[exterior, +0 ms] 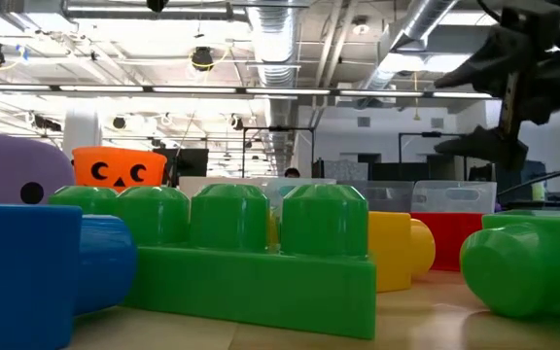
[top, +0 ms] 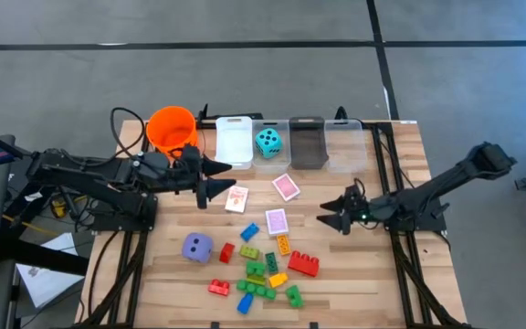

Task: Pick & Place Toys
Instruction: Put the small yellow game piece into the black bin

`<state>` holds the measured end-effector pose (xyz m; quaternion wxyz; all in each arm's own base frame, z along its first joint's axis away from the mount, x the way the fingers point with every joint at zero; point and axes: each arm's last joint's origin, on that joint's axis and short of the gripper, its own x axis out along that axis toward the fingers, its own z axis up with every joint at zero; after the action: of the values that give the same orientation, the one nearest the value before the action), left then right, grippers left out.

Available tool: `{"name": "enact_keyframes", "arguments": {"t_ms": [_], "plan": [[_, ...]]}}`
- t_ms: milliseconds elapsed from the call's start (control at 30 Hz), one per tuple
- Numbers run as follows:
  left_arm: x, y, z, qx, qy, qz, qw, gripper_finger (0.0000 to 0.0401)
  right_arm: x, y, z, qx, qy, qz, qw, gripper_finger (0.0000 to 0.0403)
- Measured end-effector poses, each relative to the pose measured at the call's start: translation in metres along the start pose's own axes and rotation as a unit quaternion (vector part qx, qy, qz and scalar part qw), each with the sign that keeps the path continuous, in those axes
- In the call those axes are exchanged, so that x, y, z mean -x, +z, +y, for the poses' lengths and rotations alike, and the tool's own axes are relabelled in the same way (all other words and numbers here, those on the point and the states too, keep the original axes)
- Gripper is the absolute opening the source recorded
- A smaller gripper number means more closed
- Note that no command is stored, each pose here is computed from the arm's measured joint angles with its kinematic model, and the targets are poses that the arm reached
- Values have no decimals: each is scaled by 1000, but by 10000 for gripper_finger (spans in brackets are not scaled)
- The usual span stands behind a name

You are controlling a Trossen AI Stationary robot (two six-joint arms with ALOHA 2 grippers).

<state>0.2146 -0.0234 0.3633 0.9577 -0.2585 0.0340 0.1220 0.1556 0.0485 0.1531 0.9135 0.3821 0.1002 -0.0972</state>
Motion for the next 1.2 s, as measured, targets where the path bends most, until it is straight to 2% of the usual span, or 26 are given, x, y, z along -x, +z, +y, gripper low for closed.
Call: {"name": "enact_keyframes", "arguments": {"t_ms": [133,300,533,700,900,1033,1200], "plan": [[0,0,0,30,-1,-1,1000,298,-5,-8,-2,23,-9,17,1000,385],[0,0,0,75,-1,-2,997,298,-13,-18,-5,25,-10,50,998,385],[0,3,0,94,12,-26,995,298,-26,-30,-9,57,-12,63,996,385],[0,5,0,98,16,-38,994,298,-45,-38,-2,121,-24,85,989,385],[0,5,0,98,17,-38,994,298,-80,-44,19,203,-16,96,974,385],[0,5,-1,99,15,-41,994,298,-99,-51,17,156,-19,132,979,385],[0,6,-2,102,7,-43,994,298,-105,-60,7,104,-35,155,982,385]]}}
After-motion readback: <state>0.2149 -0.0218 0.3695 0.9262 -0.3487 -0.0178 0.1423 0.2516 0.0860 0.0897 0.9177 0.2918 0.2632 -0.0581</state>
